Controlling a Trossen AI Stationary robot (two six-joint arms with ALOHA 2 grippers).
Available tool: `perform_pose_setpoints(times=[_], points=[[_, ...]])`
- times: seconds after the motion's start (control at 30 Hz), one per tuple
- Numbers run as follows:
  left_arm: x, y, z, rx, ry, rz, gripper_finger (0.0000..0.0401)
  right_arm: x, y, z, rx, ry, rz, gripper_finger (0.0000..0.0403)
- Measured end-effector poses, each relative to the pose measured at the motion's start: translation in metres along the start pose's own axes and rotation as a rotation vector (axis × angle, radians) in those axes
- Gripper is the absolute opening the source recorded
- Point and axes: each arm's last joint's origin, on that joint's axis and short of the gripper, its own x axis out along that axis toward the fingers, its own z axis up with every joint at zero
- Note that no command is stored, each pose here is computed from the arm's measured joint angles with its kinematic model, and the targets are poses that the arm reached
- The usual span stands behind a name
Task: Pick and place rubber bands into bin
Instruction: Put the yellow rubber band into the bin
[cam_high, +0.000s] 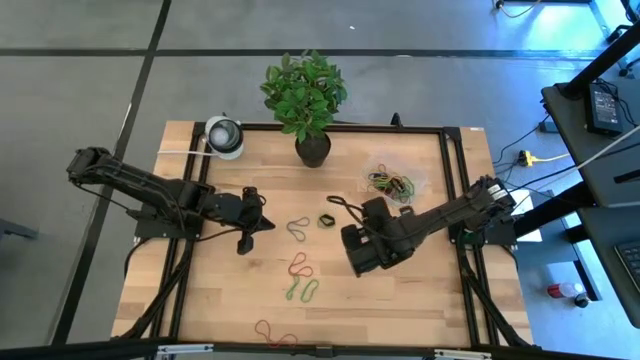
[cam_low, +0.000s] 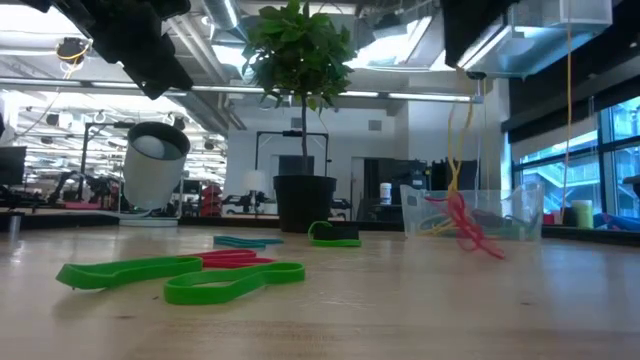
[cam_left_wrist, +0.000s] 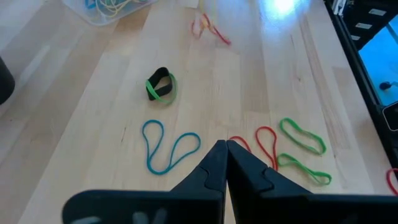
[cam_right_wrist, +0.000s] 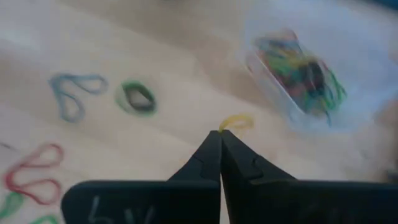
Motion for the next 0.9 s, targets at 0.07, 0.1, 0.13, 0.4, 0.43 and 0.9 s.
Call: perform_pose_setpoints(times=[0.07, 0.1, 0.13, 0.4, 0.43, 0.9], points=[[0.0, 0.0, 0.0, 0.0, 0.0, 0.0, 0.0005, -0.005, 0.0, 0.005, -0.02, -0.059, 0.033, 0.0001], [0.0, 0.0, 0.0, 0.0, -0.001, 0.002, 0.0004, -0.008, -0.002, 0.008, -0.024, -0.091, 0.042, 0.0001], [0.0, 0.0, 0.0, -0.001, -0.002, 0.005, 0.0003, -0.01, -0.003, 0.012, -0.017, -0.12, 0.048, 0.0001], [0.0, 0.002, 0.002, -0.014, -0.04, 0.073, 0.0005, -0.008, -0.013, 0.038, -0.09, -0.268, 0.02, 0.0001], [0.0, 0.002, 0.002, -0.014, -0.047, 0.09, 0.0005, -0.006, -0.013, 0.041, -0.104, -0.267, 0.011, 0.0], [-0.001, 0.005, 0.011, -0.036, -0.176, 0.227, 0.0001, 0.049, -0.033, 0.117, -0.324, -0.123, -0.206, 0.0]])
